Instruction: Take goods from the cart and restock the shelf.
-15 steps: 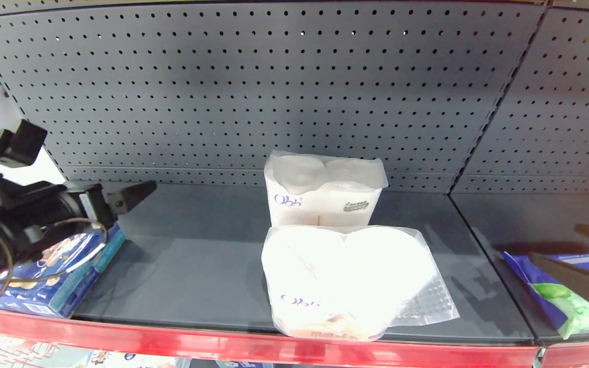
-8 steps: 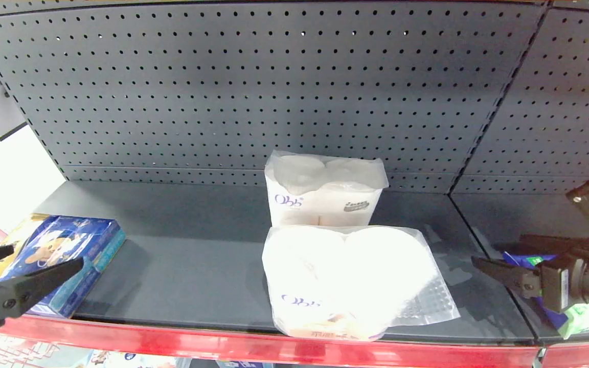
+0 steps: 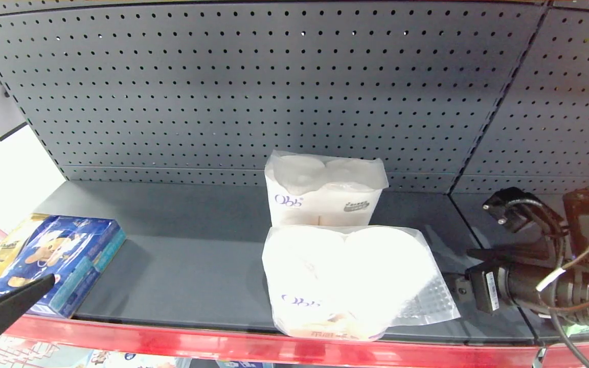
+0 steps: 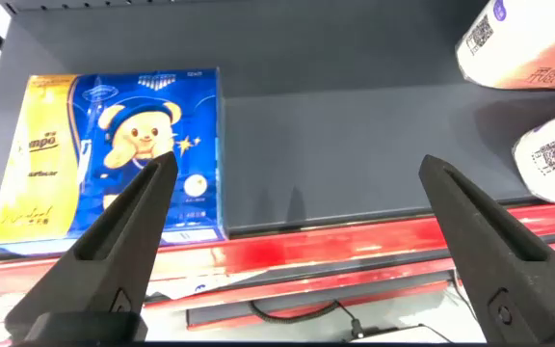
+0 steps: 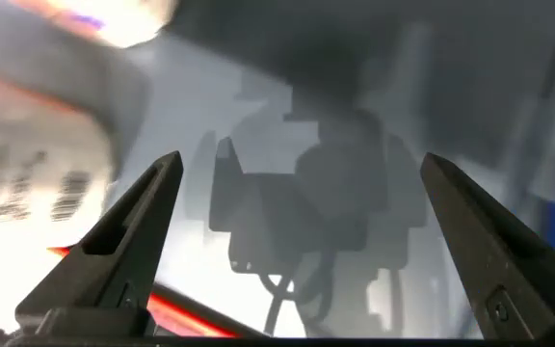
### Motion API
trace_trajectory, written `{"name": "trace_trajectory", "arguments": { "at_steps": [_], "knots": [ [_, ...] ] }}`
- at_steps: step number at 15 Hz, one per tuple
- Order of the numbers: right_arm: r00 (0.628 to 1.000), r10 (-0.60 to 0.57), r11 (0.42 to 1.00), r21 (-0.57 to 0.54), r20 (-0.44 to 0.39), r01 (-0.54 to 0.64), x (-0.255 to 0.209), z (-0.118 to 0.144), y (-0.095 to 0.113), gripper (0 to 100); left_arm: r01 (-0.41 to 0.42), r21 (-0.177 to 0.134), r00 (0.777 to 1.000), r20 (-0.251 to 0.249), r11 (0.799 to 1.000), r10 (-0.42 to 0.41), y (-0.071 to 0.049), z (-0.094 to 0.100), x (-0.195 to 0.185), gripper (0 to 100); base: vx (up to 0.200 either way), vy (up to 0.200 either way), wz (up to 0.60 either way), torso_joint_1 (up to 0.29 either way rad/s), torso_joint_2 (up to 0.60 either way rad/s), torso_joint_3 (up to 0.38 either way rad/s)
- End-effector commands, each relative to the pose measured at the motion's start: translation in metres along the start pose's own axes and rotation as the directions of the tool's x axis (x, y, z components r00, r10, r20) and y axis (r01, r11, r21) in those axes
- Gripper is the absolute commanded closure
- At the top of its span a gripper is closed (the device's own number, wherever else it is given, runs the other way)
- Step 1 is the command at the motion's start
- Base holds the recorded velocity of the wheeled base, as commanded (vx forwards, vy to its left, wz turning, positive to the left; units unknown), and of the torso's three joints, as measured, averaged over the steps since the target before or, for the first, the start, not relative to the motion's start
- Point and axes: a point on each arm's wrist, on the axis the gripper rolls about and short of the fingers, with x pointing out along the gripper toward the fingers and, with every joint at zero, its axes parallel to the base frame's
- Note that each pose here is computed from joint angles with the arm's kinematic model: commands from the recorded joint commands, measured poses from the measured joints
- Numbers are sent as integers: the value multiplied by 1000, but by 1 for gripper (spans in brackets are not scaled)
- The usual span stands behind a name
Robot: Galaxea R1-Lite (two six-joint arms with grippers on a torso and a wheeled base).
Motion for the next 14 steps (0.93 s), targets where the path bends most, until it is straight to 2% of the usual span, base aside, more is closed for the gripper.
{"name": "trace_trajectory", "arguments": {
  "at_steps": [1,8,14],
  "knots": [
    [999,27,999,-23,-38,-28,8,-4,8,0,-9,0,1000,-1,1000,9,0,-2,-1,0,0,0,0,0,0,0],
    [996,75,995,-64,-54,-78,6,-10,21,0,-18,2,1000,-4,1000,18,0,-3,0,0,0,0,0,0,0,0],
    [989,100,990,-90,-109,-110,7,-25,28,0,-18,2,1000,-12,1000,18,0,-5,0,0,0,0,0,0,0,0]
  ]
}}
